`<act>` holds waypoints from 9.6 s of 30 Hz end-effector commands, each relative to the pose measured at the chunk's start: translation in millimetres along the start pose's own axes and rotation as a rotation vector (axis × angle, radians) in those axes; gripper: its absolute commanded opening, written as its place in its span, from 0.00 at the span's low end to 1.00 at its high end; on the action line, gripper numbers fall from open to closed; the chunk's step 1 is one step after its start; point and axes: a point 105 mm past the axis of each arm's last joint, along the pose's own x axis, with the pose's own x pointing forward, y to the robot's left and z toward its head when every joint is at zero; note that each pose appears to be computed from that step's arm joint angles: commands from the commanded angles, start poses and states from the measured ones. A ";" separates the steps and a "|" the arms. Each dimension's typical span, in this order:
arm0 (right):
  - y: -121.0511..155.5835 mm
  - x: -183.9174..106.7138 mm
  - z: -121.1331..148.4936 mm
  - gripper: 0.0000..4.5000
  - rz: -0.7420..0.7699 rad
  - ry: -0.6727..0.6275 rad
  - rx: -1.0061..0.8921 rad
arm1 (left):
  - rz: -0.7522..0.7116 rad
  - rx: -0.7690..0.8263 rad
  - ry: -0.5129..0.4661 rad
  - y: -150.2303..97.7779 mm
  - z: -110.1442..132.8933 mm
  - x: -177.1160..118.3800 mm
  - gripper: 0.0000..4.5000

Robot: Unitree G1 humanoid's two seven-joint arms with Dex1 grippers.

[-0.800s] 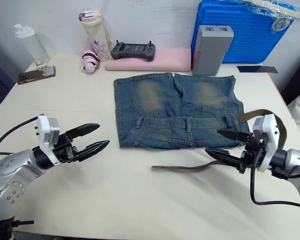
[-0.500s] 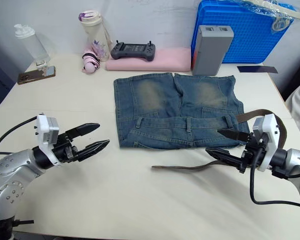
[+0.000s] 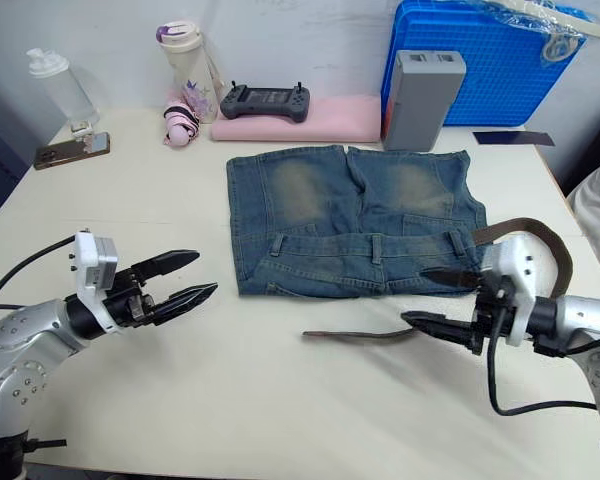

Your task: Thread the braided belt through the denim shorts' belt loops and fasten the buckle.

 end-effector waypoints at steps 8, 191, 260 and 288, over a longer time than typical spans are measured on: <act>-2.2 32.3 -65.6 0.99 0.050 0.417 -0.241 | -0.020 0.053 -0.014 -5.9 11.6 0.6 0.89; -69.1 19.9 10.4 0.00 -0.520 -0.522 0.909 | -0.280 0.046 0.010 -35.5 -17.5 52.9 0.78; -38.6 104.4 -63.3 0.00 -0.686 -0.085 0.828 | -0.644 0.977 0.069 -19.6 -28.2 169.9 0.78; 28.5 58.6 28.1 0.99 -0.286 -0.084 0.267 | -0.625 1.028 0.057 -21.3 -24.2 173.4 0.00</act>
